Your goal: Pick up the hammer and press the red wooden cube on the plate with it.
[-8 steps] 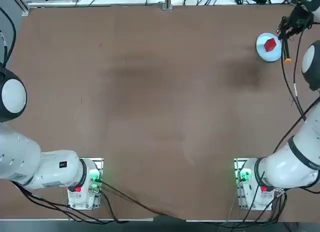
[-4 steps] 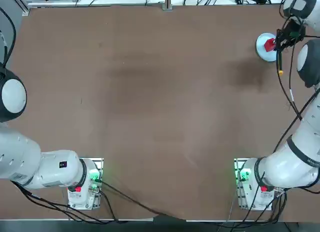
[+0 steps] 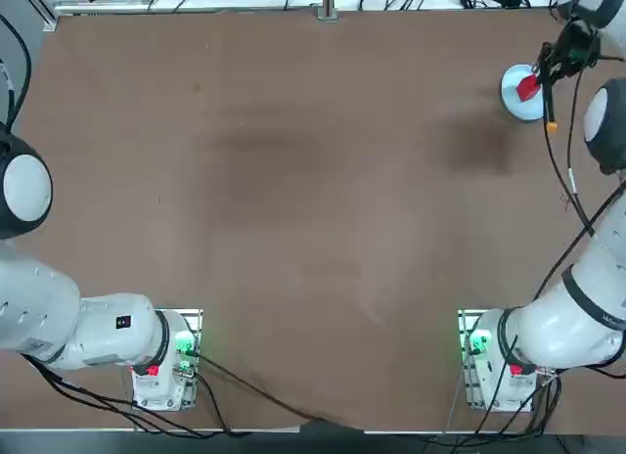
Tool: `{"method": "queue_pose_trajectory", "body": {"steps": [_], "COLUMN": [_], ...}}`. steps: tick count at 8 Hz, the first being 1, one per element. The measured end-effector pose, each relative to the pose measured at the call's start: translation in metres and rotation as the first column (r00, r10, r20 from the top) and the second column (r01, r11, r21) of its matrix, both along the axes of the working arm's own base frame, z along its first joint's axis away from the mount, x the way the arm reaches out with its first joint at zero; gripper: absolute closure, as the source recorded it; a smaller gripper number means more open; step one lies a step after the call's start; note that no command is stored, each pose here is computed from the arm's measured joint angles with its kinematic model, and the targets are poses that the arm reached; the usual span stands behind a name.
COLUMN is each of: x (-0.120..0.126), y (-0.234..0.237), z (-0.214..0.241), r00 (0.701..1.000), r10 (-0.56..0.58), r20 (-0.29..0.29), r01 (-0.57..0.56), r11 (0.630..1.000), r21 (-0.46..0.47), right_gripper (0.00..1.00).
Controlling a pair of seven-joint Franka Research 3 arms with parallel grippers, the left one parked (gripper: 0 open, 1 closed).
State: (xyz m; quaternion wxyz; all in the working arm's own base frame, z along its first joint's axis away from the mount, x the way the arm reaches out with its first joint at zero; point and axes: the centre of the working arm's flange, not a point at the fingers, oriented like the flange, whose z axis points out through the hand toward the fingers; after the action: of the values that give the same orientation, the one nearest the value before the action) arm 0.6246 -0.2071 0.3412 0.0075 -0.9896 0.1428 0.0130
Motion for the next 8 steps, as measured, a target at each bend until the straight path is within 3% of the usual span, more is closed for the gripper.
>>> {"method": "queue_pose_trajectory", "body": {"steps": [2,5,8], "x": [-0.002,-0.004,0.003], "y": [0.0,-0.004,0.009], "z": [0.018,-0.028,-0.061], "r00": [1.0,0.999,1.0], "r10": [0.013,0.004,0.017], "r20": [-0.003,-0.032,-0.017], "r01": [-0.013,-0.004,-0.017], "r11": [1.0,1.0,0.999], "r21": [-0.001,-0.026,-0.039], "right_gripper": [0.78,0.78,0.78]}}
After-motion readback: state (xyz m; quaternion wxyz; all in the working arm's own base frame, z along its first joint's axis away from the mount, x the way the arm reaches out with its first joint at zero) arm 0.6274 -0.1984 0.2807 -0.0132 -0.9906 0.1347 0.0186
